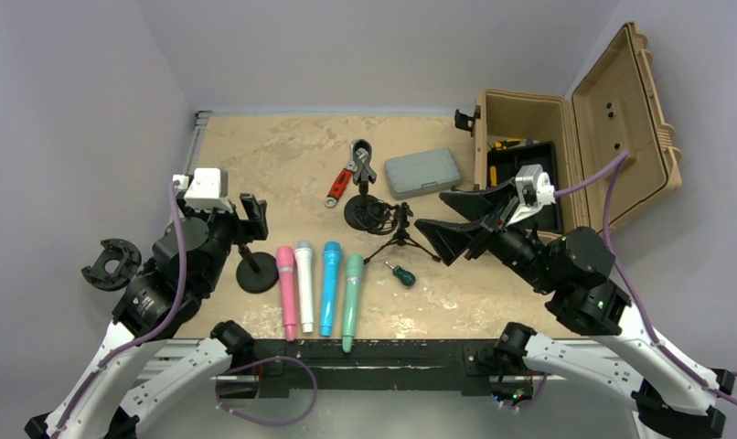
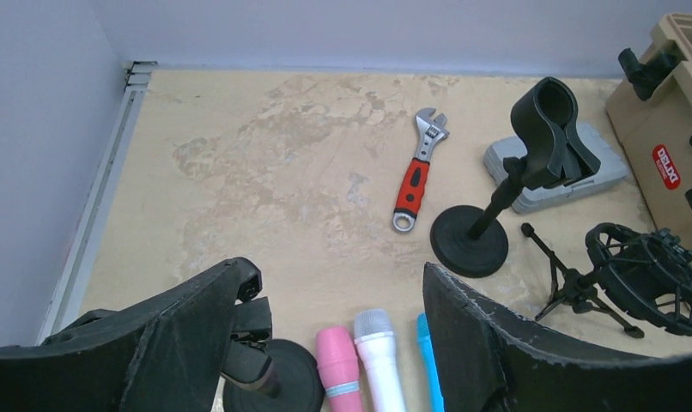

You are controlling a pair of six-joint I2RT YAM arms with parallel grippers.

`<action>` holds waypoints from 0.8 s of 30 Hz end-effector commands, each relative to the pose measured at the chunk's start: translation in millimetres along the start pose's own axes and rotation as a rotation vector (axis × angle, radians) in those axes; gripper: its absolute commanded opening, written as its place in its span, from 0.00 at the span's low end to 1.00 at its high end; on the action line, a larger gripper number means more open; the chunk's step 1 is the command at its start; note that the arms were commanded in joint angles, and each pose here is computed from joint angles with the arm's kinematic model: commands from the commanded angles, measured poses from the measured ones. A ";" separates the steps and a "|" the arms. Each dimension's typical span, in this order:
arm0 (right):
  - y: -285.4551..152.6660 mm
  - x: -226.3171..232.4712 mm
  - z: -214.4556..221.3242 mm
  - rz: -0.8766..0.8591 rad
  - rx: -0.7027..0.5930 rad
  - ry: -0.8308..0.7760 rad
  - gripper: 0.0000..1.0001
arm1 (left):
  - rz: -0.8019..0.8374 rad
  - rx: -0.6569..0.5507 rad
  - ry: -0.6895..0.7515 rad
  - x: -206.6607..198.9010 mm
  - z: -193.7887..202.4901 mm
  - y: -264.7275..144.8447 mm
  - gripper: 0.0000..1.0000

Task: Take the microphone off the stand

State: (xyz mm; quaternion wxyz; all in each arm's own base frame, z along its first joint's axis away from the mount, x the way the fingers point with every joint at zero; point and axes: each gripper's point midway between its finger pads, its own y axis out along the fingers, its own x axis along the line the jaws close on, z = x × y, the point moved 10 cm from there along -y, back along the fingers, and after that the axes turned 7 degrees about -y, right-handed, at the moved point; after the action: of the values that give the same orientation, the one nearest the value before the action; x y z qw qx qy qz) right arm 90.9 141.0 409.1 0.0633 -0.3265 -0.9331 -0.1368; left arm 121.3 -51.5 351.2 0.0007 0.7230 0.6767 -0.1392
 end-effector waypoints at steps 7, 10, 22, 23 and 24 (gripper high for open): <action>5.0 3.1 -1.9 -0.027 -0.022 0.013 0.81 | -0.057 -0.078 -0.041 -0.6 15.2 18.3 0.77; 6.8 3.1 0.4 -0.030 -0.017 0.012 0.81 | -0.089 -0.024 -0.083 2.0 39.6 23.1 0.77; 13.2 3.6 10.7 -0.049 0.012 0.014 0.81 | -0.255 0.199 -0.273 19.2 147.8 33.2 0.76; 13.6 3.7 11.0 -0.050 0.012 0.013 0.81 | -0.258 0.201 -0.269 19.3 149.8 34.1 0.76; 14.0 4.0 10.8 -0.053 0.011 0.014 0.81 | -0.262 0.201 -0.265 19.5 149.5 34.5 0.76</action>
State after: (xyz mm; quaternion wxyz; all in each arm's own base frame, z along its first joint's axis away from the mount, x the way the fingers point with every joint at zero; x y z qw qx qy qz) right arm 96.7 153.2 397.6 0.0697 -0.3160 -0.9391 -0.1161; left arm 138.6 -67.8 258.5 0.1148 0.6459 0.7140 -0.2446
